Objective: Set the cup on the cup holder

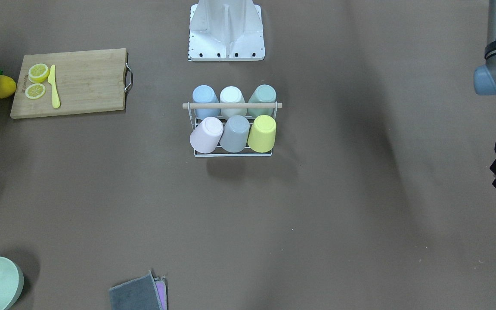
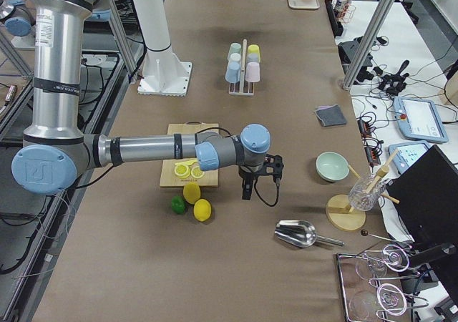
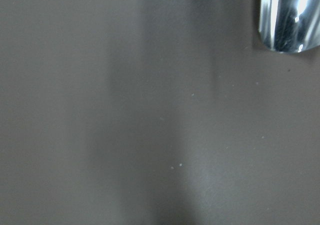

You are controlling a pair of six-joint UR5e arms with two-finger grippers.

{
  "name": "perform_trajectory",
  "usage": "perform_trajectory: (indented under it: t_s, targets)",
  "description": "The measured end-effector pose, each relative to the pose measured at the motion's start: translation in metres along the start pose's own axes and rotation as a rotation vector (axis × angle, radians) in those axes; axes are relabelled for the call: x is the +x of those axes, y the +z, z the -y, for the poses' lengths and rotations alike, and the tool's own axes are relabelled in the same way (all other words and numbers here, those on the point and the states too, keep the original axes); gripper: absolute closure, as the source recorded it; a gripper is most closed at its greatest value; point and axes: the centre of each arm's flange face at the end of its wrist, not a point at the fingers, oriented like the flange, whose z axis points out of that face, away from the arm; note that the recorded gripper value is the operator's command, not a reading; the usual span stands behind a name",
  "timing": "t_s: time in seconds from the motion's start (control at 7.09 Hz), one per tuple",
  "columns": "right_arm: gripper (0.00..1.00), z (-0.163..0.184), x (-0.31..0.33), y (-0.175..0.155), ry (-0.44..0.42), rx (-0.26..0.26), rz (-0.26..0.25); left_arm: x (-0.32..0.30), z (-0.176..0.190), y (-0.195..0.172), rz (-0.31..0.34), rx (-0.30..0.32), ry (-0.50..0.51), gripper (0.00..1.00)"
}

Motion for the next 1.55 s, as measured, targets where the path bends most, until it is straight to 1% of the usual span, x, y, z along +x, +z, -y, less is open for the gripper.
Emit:
perform_trajectory:
  t_s: [0.14,0.42,0.56,0.85,1.13,1.27,1.55]
  targets:
    - [0.03,0.002,0.001,-0.001,0.028,0.020,-0.019,-0.023,-0.006,-0.006,0.004,-0.041,0.020,0.03]
    - [0.03,0.002,0.005,0.002,0.064,0.024,-0.029,-0.071,-0.024,-0.019,0.016,-0.122,0.060,0.03]
    - [0.03,0.002,0.008,0.004,0.072,0.014,-0.019,-0.094,-0.036,-0.027,0.010,-0.159,0.076,0.03]
    - [0.03,0.002,0.013,0.006,0.089,-0.017,0.026,-0.128,-0.049,-0.038,-0.006,-0.246,0.100,0.03]
    - [0.04,0.011,0.019,-0.002,0.106,-0.031,0.085,-0.148,-0.058,-0.040,-0.004,-0.344,0.078,0.03]
    - [0.04,0.014,0.030,-0.004,0.097,-0.030,0.094,-0.152,-0.062,-0.039,0.004,-0.381,0.049,0.03]
    - [0.04,0.018,0.050,-0.009,0.075,-0.021,0.079,-0.160,-0.071,-0.035,0.025,-0.435,-0.017,0.03]
